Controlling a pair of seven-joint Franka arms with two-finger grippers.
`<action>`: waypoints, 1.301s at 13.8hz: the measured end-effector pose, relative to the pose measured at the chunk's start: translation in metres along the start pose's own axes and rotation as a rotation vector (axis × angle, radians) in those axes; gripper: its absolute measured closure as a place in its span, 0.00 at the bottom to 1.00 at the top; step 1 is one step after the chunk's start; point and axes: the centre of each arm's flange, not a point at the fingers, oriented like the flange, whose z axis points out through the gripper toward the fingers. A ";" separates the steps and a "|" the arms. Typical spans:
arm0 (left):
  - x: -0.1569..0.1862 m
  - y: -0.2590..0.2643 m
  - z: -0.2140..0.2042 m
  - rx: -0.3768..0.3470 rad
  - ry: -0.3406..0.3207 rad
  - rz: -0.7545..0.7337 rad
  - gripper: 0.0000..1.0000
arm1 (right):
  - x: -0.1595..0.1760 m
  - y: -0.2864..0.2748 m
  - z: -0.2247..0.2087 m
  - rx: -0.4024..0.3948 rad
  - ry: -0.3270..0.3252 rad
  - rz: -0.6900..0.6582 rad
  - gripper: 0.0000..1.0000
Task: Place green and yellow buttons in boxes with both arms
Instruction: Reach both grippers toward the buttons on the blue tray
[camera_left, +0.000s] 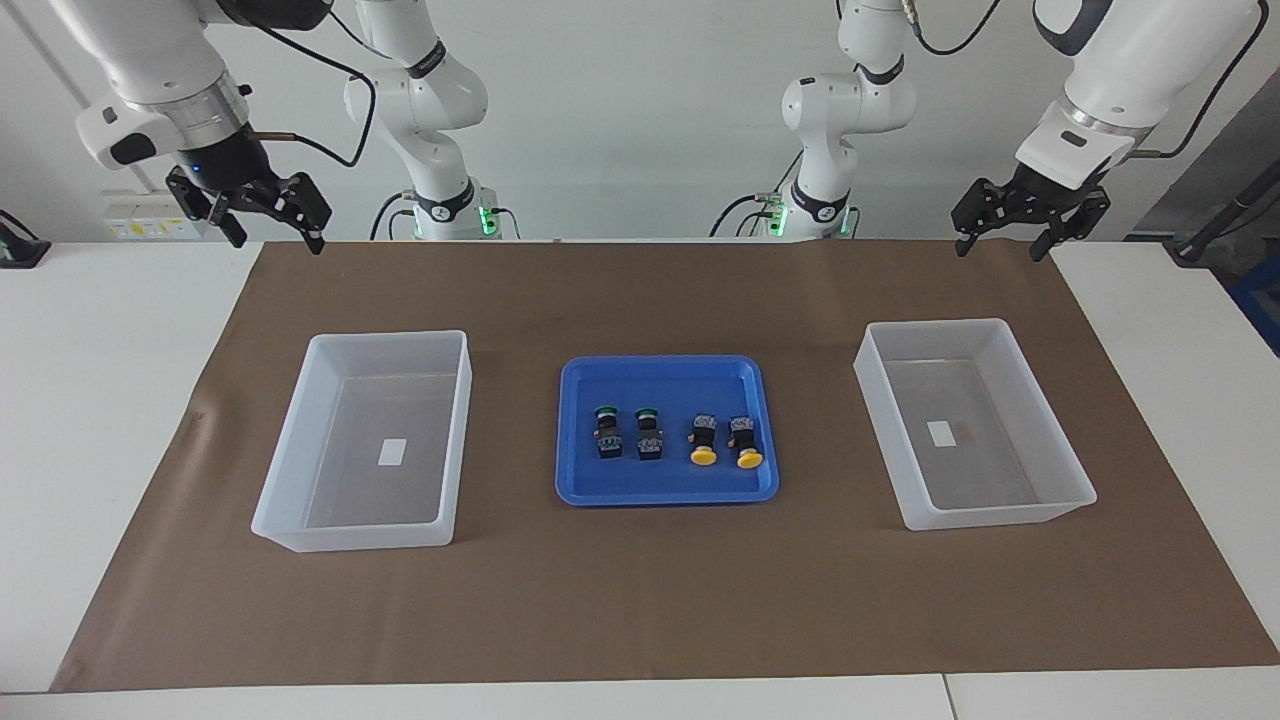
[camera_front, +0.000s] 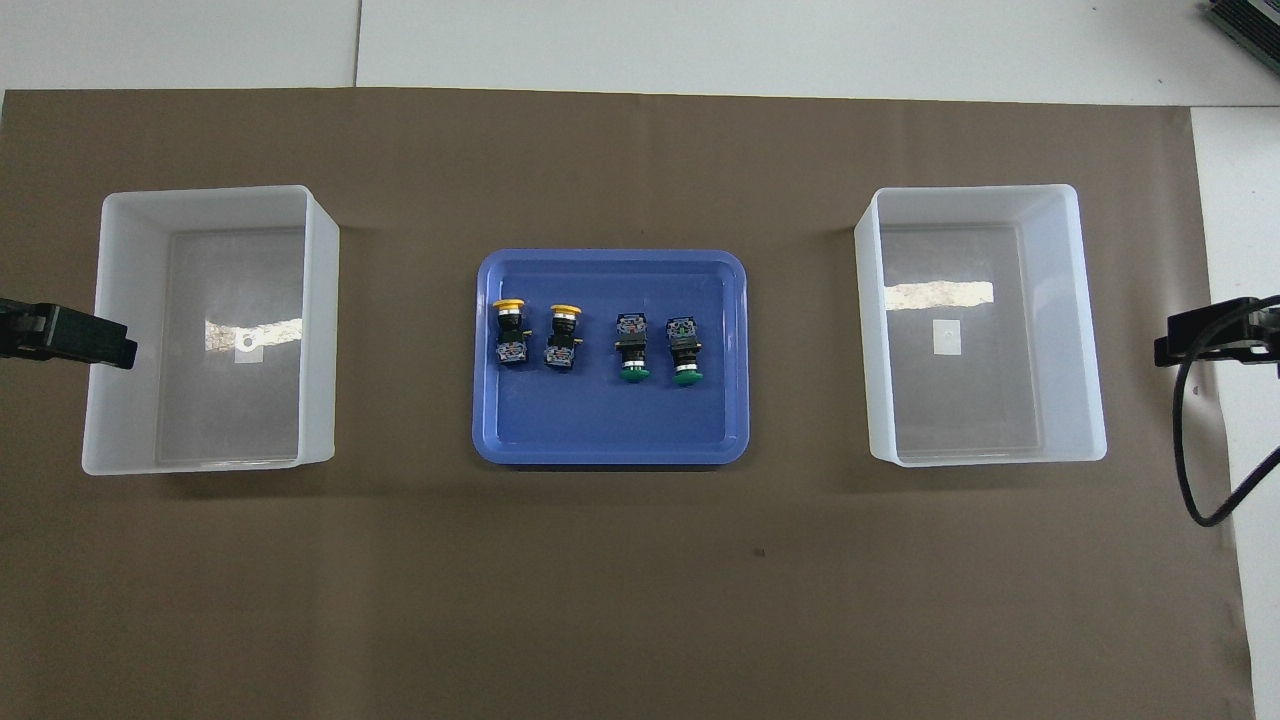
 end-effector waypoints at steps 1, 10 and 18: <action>0.000 0.000 0.000 0.000 0.000 0.000 0.00 | 0.000 0.000 0.000 0.000 0.000 0.000 0.00; 0.001 0.000 -0.001 0.001 0.006 0.000 0.00 | 0.004 -0.013 0.008 0.006 0.024 0.036 0.00; 0.001 0.001 -0.001 0.002 0.014 0.000 0.00 | 0.043 -0.143 0.091 0.070 0.131 -0.014 0.00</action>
